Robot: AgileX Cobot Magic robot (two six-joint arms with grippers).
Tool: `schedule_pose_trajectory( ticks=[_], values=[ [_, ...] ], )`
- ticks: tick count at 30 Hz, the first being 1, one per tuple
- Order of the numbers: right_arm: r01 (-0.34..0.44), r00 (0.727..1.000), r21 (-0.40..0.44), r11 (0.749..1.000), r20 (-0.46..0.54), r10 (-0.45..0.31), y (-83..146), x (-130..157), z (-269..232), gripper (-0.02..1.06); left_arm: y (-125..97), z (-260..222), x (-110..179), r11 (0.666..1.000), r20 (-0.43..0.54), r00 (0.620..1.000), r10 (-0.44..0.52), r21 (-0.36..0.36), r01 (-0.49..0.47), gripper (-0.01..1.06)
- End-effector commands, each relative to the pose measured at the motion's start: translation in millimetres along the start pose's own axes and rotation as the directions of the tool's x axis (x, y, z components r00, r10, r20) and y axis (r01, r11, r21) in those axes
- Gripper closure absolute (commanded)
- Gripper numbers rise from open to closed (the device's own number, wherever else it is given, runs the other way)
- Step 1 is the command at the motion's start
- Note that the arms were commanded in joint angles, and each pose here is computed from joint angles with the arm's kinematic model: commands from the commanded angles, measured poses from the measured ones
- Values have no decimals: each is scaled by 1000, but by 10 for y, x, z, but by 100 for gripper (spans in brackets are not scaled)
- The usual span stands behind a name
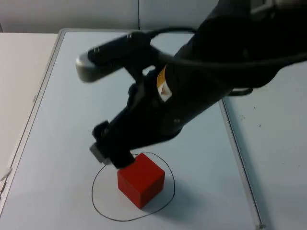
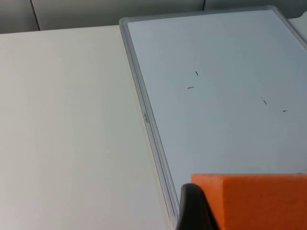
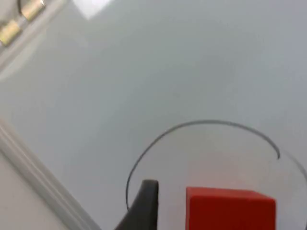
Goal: Pick up one cube with the left hand and another cube with the right hand. First place the cube in the right hand at the target position, then stack the cube in the left hand on top.
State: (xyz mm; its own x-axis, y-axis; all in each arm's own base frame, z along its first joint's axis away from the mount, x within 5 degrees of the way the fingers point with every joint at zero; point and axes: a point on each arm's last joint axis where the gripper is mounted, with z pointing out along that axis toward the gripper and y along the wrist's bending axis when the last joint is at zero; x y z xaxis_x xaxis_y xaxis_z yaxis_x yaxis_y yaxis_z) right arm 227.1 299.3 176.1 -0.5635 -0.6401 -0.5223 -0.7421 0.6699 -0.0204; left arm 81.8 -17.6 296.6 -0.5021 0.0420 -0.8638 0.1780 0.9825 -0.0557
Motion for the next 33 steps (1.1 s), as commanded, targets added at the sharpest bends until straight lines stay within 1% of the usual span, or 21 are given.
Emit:
schedule_pose_trajectory(
  ticks=[1, 2, 3, 5, 6, 8, 10, 11, 13, 14, 15, 18, 19, 20, 22, 23, 27, 29, 30, 32, 33],
  values=[
    [19, 986, -8, 1000, 167, -18, -25, -219, -560, 18, -11, -7, -13, 1000, 21, 1000, -9, 13, 9, 94],
    [19, 986, -8, 1000, 167, -18, -25, -219, -560, 18, -11, -7, -13, 1000, 21, 1000, -9, 13, 9, 94],
    [33, 970, -9, 999, 240, -30, -40, -280, -832, 18, -11, -7, -13, 1000, 21, 1000, -9, 13, 9, 94],
    [62, 938, 0, 998, 343, -58, -66, -330, -1250, 18, -11, -7, -13, 1000, 21, 1000, -9, 13, 9, 94],
    [62, 938, 0, 998, 343, -58, -66, -330, -1250, 18, -11, -7, -13, 1000, 21, 1000, -9, 13, 9, 94],
    [93, 894, 22, 995, 439, -93, -106, -312, -1736, 18, -11, -7, -14, 1000, 22, 1000, -9, 13, 9, 94],
    [124, 846, 57, 991, 515, -136, -157, -204, -2240, 18, -11, -7, -15, 1000, 23, 1000, -9, 13, 8, 94],
    [124, 846, 57, 991, 515, -136, -157, -204, -2240, 18, -11, -7, -15, 1000, 23, 1000, -9, 13, 8, 94],
    [141, 820, 84, 986, 548, -164, -200, -65, -2582, 18, -11, -7, -15, 1000, 23, 1000, -9, 13, 8, 94],
    [142, 812, 92, 985, 558, -170, -218, -2, -2706, 18, -11, -7, -15, 1000, 23, 1000, -9, 13, 8, 94],
    [142, 812, 92, 985, 558, -170, -218, -2, -2706, 18, -11, -7, -15, 1000, 23, 1000, -9, 13, 8, 94],
    [128, 785, 99, 987, 598, -162, -267, 222, -3074, 18, -11, -7, -15, 1000, 23, 1000, -9, 13, 8, 94],
    [124, 773, 99, 987, 615, -159, -277, 287, -3147, 18, -11, -7, -17, 1000, 26, 1000, -4, 13, 4, 94],
    [124, 773, 99, 987, 615, -159, -277, 287, -3147, 18, -11, -7, -17, 1000, 26, 1000, -4, 13, 4, 94],
    [117, 733, 98, 988, 662, -153, -298, 506, -3273, 18, -11, -7, -17, 1000, 26, 1000, -4, 13, 4, 94],
    [117, 725, 99, 988, 671, -153, -304, 596, -3281, 18, -11, -7, -17, 1000, 26, 1000, -4, 13, 4, 94],
    [119, 719, 98, 988, 677, -154, -314, 808, -3228, 18, -11, -7, -19, 1000, 28, 1000, -2, 13, 2, 94],
    [109, 699, 86, 990, 702, -137, -315, 911, -3221, 18, -11, -7, -23, 1000, 32, 999, -1, 12, 0, 94],
    [109, 699, 86, 990, 702, -137, -315, 911, -3221, 18, -11, -7, -23, 1000, 32, 999, -1, 12, 0, 94],
    [97, 684, 61, 993, 721, -111, -310, 981, -3222, 18, -10, -7, -27, 1000, 36, 999, 1, 11, -1, 94],
    [96, 683, 57, 994, 722, -107, -309, 994, -3221, 18, -10, -7, -29, 1000, 39, 999, 2, 11, -3, 94]
  ],
)
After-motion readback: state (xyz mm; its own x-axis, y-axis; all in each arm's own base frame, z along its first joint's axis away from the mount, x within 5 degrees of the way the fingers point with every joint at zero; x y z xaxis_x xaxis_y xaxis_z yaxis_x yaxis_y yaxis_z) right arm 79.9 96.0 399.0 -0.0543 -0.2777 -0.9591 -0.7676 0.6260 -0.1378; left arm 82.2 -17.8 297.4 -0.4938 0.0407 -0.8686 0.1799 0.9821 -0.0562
